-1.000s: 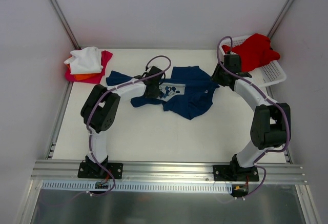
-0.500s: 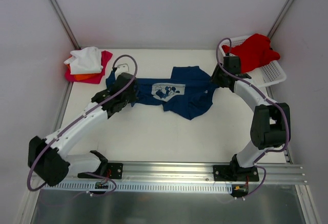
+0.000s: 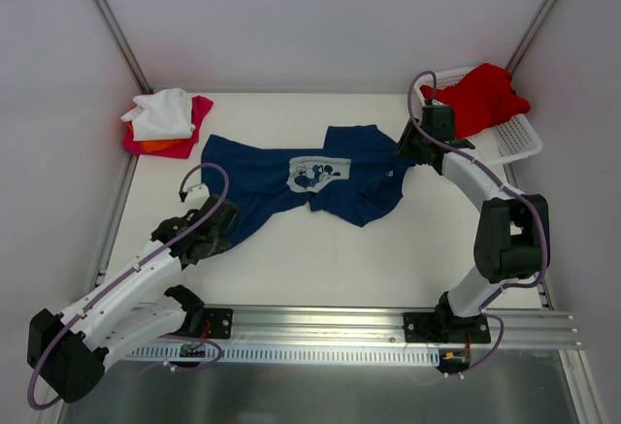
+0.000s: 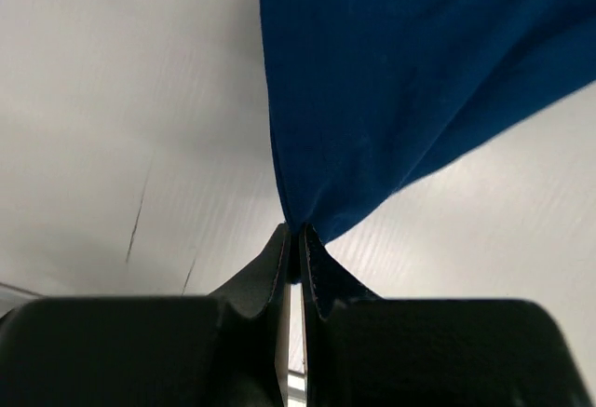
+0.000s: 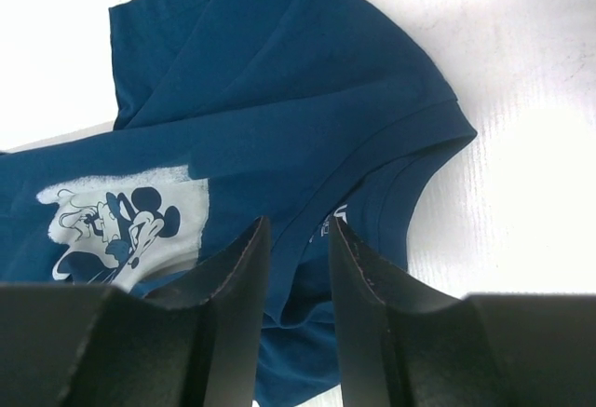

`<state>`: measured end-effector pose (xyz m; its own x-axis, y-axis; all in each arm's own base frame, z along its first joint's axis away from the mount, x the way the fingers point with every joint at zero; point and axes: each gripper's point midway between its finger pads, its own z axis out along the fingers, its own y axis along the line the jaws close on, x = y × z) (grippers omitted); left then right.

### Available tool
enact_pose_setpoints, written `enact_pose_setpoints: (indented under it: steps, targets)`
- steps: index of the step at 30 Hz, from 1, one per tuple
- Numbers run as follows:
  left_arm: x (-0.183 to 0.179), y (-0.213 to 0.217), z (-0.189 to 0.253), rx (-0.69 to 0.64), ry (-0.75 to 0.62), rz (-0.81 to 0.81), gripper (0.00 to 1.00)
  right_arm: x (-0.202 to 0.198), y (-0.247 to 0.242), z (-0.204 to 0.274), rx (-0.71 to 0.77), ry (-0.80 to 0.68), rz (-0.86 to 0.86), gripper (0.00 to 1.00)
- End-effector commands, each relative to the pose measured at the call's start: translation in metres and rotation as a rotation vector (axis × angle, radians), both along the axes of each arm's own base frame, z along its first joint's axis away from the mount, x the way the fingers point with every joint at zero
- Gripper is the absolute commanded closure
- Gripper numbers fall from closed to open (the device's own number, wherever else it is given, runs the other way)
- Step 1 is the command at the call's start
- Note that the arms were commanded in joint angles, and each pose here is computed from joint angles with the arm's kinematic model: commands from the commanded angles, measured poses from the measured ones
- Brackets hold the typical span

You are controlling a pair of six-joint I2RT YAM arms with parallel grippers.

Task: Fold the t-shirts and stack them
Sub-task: Flatten out the tshirt

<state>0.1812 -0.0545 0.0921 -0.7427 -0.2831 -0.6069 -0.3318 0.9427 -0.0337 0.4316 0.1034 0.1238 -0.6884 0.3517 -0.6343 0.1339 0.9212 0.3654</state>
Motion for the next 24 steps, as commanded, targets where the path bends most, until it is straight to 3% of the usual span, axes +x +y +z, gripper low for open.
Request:
enact_pose_setpoints:
  steps: [1, 11, 12, 14, 17, 19, 24]
  targets:
    - [-0.019, 0.006, -0.014, -0.005, 0.070, 0.070, 1.00, 0.006, 0.010, 0.022, 0.029, -0.060, 0.019, 0.65]
    - [-0.022, 0.016, -0.022, 0.085, 0.156, 0.150, 1.00, 0.001, 0.010, 0.027, 0.027, -0.066, 0.033, 0.65]
    - [-0.023, 0.017, -0.022, 0.088, 0.159, 0.154, 0.90, 0.001, 0.011, 0.026, 0.029, -0.063, 0.035, 0.65]
    - [-0.023, 0.017, -0.022, 0.095, 0.165, 0.156, 0.36, 0.000, 0.012, 0.026, 0.031, -0.061, 0.041, 0.65]
    - [-0.023, 0.018, -0.021, 0.096, 0.158, 0.158, 0.20, -0.002, 0.013, 0.023, 0.032, -0.054, 0.045, 0.65]
    - [-0.021, 0.018, -0.019, 0.093, 0.144, 0.162, 0.03, -0.003, 0.014, 0.025, 0.031, -0.058, 0.050, 0.65]
    - [-0.020, 0.019, -0.012, 0.068, 0.101, 0.164, 0.01, -0.014, 0.022, 0.024, 0.034, -0.047, 0.087, 0.65]
